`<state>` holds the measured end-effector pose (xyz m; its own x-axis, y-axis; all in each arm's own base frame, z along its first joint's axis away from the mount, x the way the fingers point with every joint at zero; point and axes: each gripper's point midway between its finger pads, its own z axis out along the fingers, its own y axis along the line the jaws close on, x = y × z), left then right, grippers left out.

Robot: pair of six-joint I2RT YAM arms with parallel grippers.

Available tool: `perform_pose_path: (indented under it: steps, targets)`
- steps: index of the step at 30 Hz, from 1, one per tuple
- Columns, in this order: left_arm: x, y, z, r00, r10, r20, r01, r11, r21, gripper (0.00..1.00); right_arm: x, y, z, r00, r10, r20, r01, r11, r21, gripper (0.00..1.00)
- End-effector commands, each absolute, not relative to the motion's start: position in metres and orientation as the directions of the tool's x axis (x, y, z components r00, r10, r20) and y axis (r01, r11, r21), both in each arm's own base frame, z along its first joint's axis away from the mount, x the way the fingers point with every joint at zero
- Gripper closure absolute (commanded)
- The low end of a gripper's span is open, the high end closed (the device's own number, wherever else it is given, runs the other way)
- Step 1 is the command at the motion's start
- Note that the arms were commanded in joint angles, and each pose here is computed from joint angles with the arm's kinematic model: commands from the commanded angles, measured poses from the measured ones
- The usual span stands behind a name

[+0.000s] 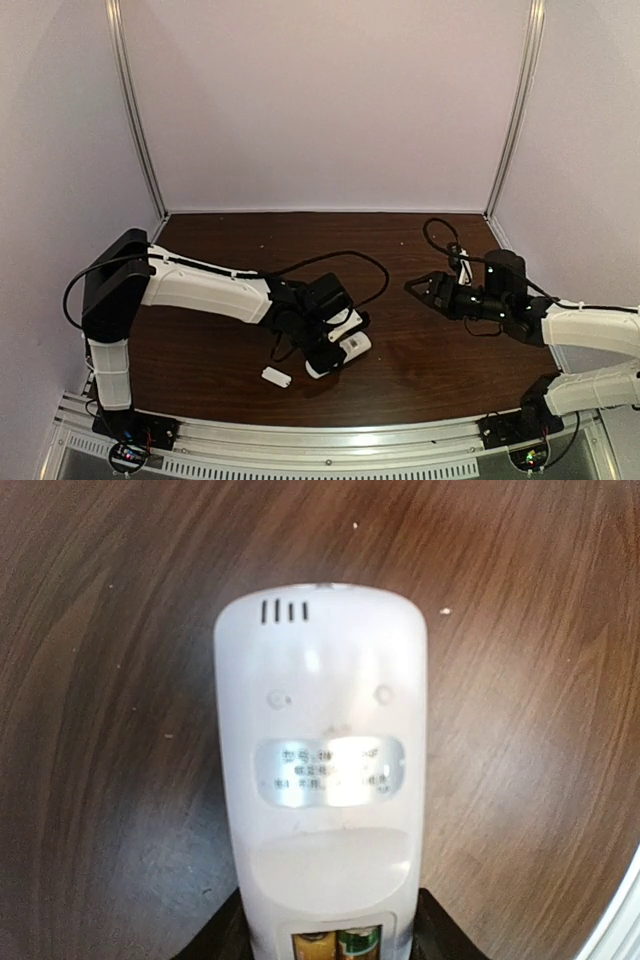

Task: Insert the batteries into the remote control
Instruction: Place the remote control without the battery cover at the center of the board.

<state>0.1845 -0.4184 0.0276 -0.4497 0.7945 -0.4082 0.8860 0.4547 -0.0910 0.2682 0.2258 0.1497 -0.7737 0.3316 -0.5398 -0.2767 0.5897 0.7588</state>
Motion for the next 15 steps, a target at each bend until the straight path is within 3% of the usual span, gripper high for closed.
perform_pose_path:
  steps: [1,8,12,15]
  targets:
    - [0.18,-0.412,0.013,-0.358,0.877,-0.319,0.93,0.366,-0.036,0.62,0.261,0.191,0.148,-0.719,0.315,-0.62,-0.255,0.71,0.657,0.01]
    - [0.172,-0.409,-0.005,-0.294,0.933,-0.206,0.954,0.298,-0.014,0.56,0.252,0.184,0.196,-0.631,0.315,-0.709,-0.365,0.686,0.63,0.0]
    - [0.178,-0.405,-0.001,-0.294,0.939,-0.178,0.952,0.304,0.032,0.37,0.247,0.182,0.201,-0.616,0.302,-0.728,-0.389,0.686,0.614,0.0]
    - [0.182,-0.408,0.02,-0.315,0.923,-0.223,0.942,0.332,0.045,0.27,0.243,0.188,0.201,-0.63,0.265,-0.73,-0.424,0.669,0.61,0.0]
